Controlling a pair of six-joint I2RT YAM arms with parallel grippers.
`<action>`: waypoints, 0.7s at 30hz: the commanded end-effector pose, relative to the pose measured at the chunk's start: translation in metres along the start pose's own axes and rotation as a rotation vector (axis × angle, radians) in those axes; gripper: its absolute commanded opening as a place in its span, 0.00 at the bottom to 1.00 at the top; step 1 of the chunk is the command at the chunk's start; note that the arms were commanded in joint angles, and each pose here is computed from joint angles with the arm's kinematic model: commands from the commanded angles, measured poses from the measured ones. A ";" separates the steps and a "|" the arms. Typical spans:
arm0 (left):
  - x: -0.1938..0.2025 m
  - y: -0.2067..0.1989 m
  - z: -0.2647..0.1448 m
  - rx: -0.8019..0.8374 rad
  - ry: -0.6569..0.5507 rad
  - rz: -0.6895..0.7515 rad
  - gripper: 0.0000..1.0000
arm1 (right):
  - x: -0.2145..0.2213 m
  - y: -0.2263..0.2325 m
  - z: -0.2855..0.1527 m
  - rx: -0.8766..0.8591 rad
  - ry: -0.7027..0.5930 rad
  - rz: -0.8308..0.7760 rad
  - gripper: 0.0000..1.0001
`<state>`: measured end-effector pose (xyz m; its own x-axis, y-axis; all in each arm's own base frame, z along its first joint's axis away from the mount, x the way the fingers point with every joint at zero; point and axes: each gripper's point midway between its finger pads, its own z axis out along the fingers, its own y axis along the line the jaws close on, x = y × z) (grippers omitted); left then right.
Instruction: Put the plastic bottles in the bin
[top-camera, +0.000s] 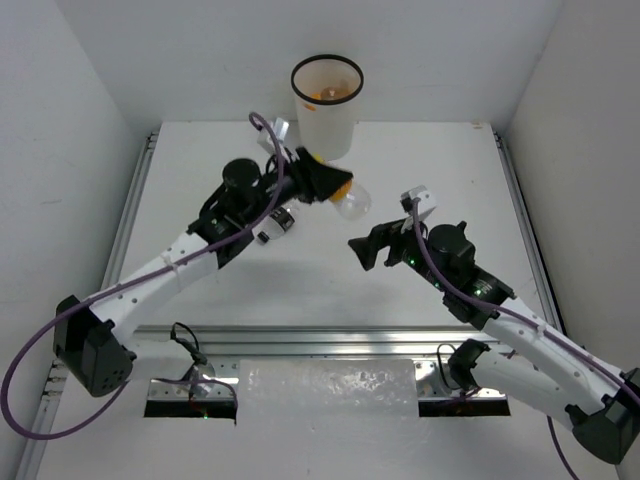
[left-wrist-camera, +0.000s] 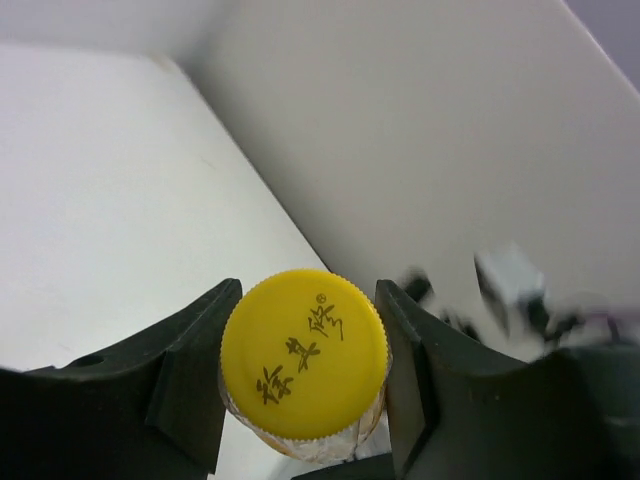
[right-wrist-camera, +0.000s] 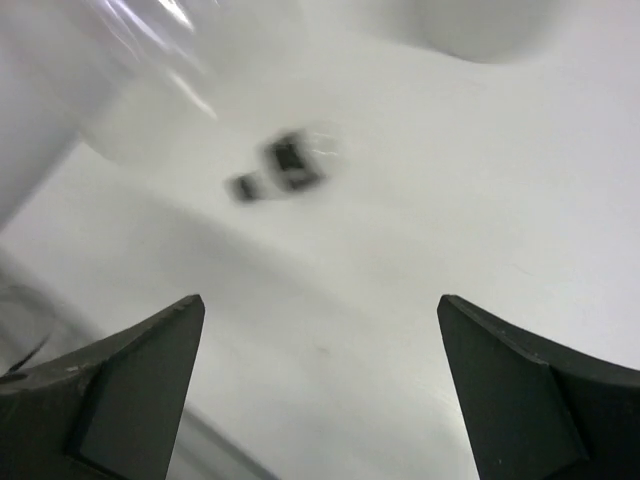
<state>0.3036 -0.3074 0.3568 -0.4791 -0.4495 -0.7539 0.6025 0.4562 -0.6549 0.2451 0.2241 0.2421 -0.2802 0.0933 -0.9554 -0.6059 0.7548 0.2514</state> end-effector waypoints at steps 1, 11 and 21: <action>-0.074 0.074 0.009 -0.447 -0.207 0.071 0.00 | 0.016 -0.108 -0.049 0.670 0.047 0.097 0.99; -0.266 0.177 0.088 -0.583 -0.483 0.166 0.00 | 0.068 -0.108 -0.055 0.582 0.110 0.138 0.99; -0.300 0.221 0.141 -0.352 -0.637 0.275 0.68 | 0.088 -0.090 -0.044 0.445 0.151 0.167 0.99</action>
<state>0.6826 -0.1694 0.3601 -0.0026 -0.5636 -0.8260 0.1520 0.8162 -0.5574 0.2391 0.1194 0.1284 -0.4994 0.1166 -0.8585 -0.1167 0.9728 0.2001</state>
